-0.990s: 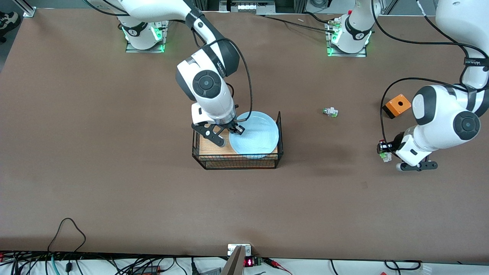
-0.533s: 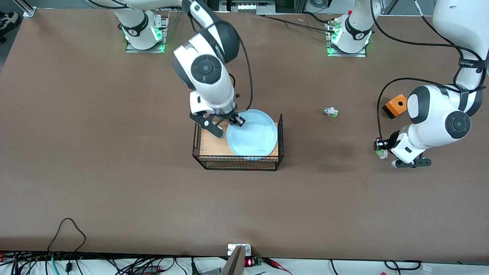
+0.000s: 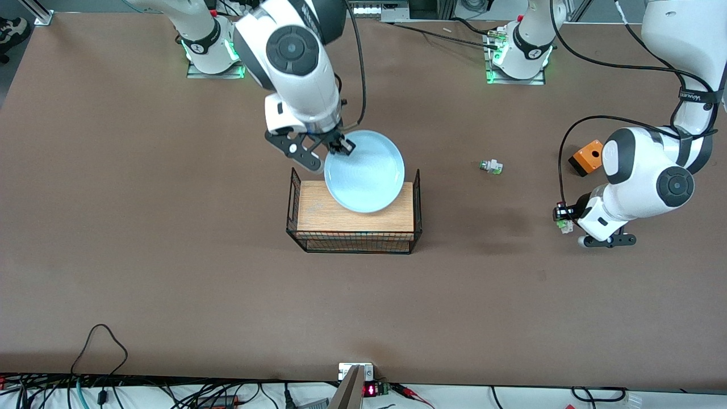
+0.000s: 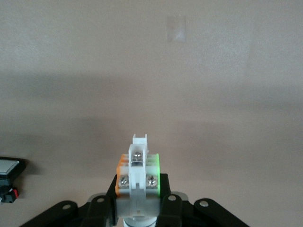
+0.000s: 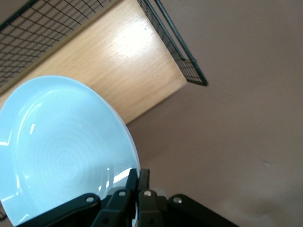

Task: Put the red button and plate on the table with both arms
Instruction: 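Lift the plate with the right gripper while the left gripper places the button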

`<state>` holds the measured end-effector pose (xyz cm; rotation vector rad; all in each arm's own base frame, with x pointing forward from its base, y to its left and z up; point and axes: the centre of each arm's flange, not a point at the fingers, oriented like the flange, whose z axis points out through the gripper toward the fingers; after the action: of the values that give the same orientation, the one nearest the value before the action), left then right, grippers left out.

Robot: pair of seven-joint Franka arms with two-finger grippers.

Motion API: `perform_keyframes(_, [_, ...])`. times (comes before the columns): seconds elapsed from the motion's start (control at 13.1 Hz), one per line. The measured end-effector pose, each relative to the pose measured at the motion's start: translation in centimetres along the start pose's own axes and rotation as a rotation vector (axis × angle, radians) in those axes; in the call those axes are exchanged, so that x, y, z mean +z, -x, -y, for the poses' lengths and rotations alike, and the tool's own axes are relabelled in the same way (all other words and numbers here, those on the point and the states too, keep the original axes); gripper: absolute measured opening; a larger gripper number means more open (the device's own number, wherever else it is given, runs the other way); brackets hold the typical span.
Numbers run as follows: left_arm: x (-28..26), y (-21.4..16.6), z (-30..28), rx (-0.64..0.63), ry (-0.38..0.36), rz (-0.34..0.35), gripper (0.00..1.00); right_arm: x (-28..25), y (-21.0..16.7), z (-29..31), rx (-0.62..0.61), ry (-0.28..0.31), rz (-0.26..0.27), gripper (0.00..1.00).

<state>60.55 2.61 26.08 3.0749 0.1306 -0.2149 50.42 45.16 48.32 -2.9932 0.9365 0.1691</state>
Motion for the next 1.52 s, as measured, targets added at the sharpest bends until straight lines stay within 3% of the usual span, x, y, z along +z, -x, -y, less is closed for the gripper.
perform_keyframes(0.23, [1.4, 0.1, -0.1, 0.003, 0.002, 0.022, 0.34, -3.4, 0.4, -2.5, -0.005, 0.040, 0.007, 0.03])
perform_keyframes(0.46, [3.3, -0.1, 0.0, 0.009, 0.006, 0.029, 0.34, -7.5, -2.7, -6.2, -0.071, 0.057, 0.016, 0.03])
perform_keyframes(0.76, [5.2, 0.1, -0.2, 0.049, 0.011, 0.059, 0.34, -11.1, -13.8, -14.1, -0.214, 0.056, 0.065, 0.03])
perform_keyframes(1.14, [8.4, 0.9, -0.6, 0.077, 0.019, 0.117, 0.34, -10.3, -31.6, -29.4, -0.446, -0.076, 0.170, 0.03])
perform_keyframes(1.37, [9.3, 1.0, -0.7, 0.080, 0.022, 0.132, 0.34, -7.1, -36.8, -34.2, -0.524, -0.107, 0.210, 0.03])
perform_keyframes(1.52, [9.0, 0.8, -0.7, 0.081, 0.022, 0.131, 0.49, -4.9, -38.8, -34.8, -0.571, -0.119, 0.212, 0.03])
